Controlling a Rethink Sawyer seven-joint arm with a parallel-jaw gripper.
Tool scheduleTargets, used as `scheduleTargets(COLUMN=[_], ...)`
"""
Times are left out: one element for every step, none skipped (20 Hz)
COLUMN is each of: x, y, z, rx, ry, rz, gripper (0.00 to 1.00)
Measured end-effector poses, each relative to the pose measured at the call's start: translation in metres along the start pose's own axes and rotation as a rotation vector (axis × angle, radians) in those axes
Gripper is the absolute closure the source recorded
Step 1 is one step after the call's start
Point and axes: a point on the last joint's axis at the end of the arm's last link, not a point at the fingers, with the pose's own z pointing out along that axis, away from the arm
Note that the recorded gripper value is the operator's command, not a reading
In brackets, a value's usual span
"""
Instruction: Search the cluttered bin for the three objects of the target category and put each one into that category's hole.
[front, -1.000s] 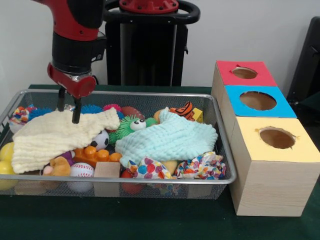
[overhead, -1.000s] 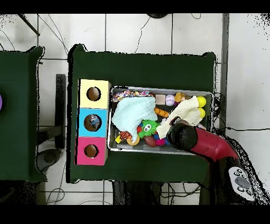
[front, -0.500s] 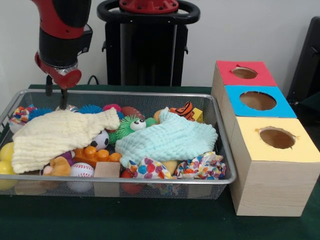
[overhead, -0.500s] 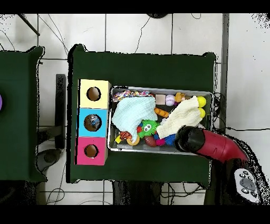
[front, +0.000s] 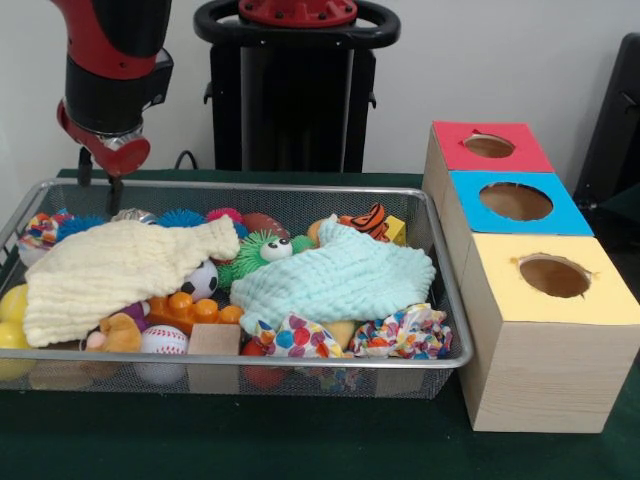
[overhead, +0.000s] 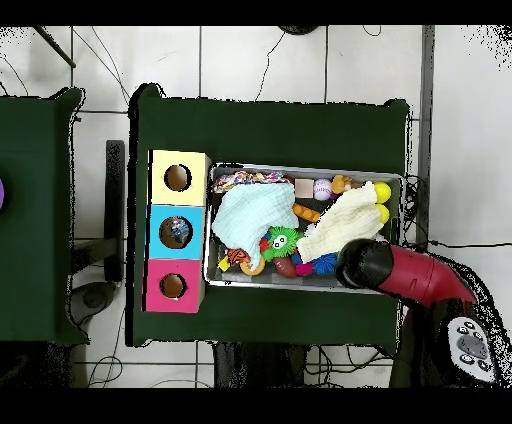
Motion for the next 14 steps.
scheduleTargets(x=[-0.0011, -0.0022, -0.0023, -0.0023, -0.0024, -0.0027, -0.0031, -0.0035, -0.0049, -0.0056, -0.0059, -0.0062, -0.0064, -0.0066], y=[0.0001, 0.0002, 0.0002, 0.0001, 0.0000, -0.0001, -0.0004, -0.0008, -0.0019, -0.0022, -0.0023, -0.0025, -0.0025, -0.0023], z=[-0.0003, -0.0006, -0.0006, -0.0006, -0.0006, -0.0004, -0.0003, -0.0002, 0.0004, 0.0005, 0.0006, 0.0007, 0.0007, 0.0007], rx=[0.000, -0.001, -0.001, -0.001, -0.001, -0.002, -0.003, -0.003, -0.006, -0.007, -0.008, -0.009, -0.009, -0.010], ry=[-0.002, -0.005, -0.005, -0.005, -0.005, -0.007, -0.009, -0.010, -0.017, -0.020, -0.021, -0.023, -0.024, -0.026], rz=[0.000, 0.001, 0.001, 0.001, 0.001, 0.002, 0.002, 0.003, 0.006, 0.007, 0.007, 0.007, 0.007, 0.007], gripper=[0.00, 1.00, 1.00, 1.00, 1.00, 1.00, 1.00, 1.00, 1.00, 1.00, 1.00, 1.00, 1.00, 1.00])
